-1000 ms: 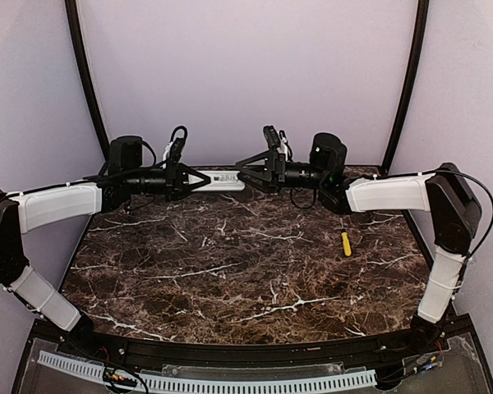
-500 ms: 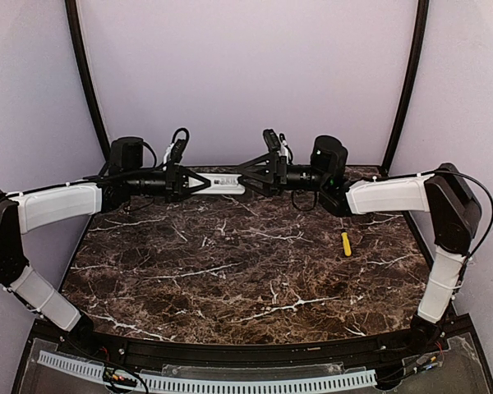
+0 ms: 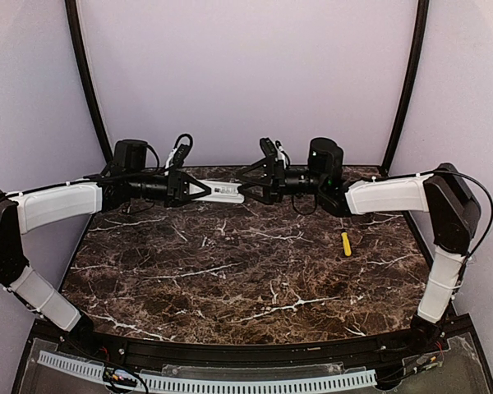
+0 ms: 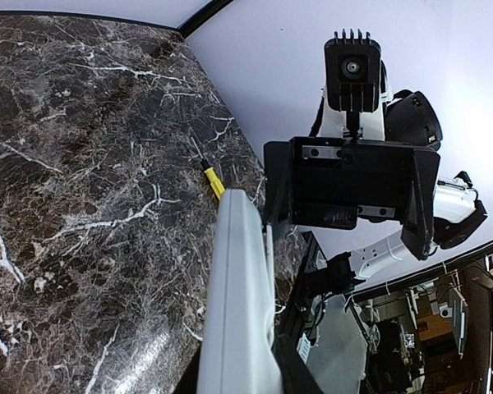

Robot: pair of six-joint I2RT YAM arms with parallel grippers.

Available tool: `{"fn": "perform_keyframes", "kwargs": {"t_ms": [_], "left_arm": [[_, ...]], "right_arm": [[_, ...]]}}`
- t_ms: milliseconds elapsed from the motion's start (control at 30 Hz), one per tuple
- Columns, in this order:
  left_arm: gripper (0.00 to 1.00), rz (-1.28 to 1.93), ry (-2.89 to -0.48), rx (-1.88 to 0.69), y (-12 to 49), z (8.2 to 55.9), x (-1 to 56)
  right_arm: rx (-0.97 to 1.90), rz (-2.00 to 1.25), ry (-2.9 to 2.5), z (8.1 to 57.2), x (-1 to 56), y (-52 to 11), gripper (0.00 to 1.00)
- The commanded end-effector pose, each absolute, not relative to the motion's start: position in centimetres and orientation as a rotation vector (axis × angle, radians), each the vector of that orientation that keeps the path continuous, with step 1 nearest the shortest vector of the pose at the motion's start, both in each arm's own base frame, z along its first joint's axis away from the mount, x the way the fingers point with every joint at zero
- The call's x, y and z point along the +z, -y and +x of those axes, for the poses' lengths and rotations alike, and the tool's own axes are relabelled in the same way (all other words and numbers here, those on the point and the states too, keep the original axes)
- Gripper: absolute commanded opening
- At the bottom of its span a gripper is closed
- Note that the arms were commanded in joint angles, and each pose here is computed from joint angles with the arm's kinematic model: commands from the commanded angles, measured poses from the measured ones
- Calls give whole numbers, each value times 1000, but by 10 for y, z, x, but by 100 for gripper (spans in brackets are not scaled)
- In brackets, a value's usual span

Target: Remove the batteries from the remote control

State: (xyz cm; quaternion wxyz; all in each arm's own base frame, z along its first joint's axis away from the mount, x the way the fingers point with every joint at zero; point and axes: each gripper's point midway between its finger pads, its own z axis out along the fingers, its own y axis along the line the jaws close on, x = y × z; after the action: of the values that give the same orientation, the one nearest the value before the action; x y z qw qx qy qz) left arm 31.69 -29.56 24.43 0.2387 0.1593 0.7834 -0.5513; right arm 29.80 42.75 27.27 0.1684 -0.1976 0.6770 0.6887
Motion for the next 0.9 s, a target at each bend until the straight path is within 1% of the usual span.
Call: {"fn": "perform_keyframes", "kwargs": {"t_ms": [0, 867], "left_arm": [[0, 662, -1928, -1546, 320, 296, 298], [0, 608, -2005, -1360, 310, 311, 283]], "right_arm": [[2081, -713, -1982, 250, 265, -457, 85], [2081, -693, -2009, 251, 262, -460, 84]]}}
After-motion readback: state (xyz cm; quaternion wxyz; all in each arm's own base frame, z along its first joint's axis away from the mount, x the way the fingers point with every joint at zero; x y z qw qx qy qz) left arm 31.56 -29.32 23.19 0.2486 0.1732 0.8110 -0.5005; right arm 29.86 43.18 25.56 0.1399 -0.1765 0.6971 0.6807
